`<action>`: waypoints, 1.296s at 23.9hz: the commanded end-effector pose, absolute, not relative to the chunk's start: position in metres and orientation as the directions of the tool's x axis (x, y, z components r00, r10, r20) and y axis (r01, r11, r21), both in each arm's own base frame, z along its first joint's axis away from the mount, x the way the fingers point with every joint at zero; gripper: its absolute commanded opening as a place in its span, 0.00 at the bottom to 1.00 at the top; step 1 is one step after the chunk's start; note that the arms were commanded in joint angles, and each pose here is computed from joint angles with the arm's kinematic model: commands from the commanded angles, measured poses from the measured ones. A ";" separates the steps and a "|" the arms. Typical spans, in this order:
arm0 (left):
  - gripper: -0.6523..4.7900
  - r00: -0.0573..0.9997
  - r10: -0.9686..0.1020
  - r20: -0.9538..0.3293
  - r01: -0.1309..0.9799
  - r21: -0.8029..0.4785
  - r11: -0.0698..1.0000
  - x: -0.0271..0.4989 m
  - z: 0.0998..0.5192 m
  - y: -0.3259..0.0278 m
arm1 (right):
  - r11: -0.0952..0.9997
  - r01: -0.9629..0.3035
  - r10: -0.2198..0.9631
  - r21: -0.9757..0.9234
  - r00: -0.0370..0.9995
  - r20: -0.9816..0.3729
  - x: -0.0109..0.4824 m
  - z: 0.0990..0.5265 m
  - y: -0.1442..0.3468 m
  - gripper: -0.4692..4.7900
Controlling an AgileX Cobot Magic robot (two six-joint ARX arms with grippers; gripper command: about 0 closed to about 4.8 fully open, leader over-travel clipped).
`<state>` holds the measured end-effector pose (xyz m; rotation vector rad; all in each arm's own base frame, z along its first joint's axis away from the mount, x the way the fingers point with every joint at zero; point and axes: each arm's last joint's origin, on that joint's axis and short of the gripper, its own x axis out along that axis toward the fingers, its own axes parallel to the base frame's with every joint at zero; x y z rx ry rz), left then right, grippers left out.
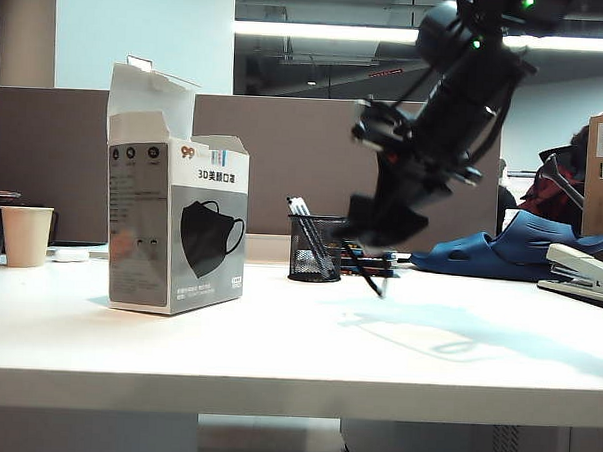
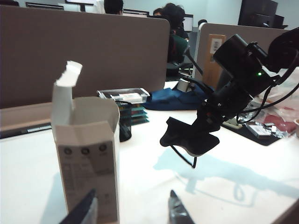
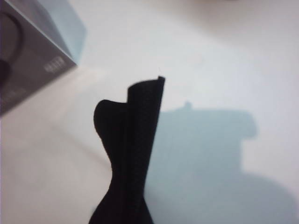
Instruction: Put the mask into the mask box.
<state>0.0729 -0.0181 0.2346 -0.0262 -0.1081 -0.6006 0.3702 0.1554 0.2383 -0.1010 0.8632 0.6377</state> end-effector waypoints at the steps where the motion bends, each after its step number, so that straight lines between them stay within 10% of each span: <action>1: 0.46 0.822 -0.555 0.128 0.557 0.017 0.830 0.075 0.244 -0.018 | 0.787 -0.590 0.530 0.183 0.493 -0.690 0.370 0.256 0.157 0.08; 25: 0.46 0.878 -0.479 0.015 0.476 0.076 0.876 0.190 0.267 -0.020 | 0.587 -0.747 0.786 0.312 0.434 -0.441 0.365 0.296 0.164 0.08; 31: 0.59 0.878 -0.479 -0.022 0.479 0.071 0.875 0.219 0.275 -0.021 | 0.564 -0.751 0.813 0.344 0.430 -0.393 0.366 0.300 0.166 0.08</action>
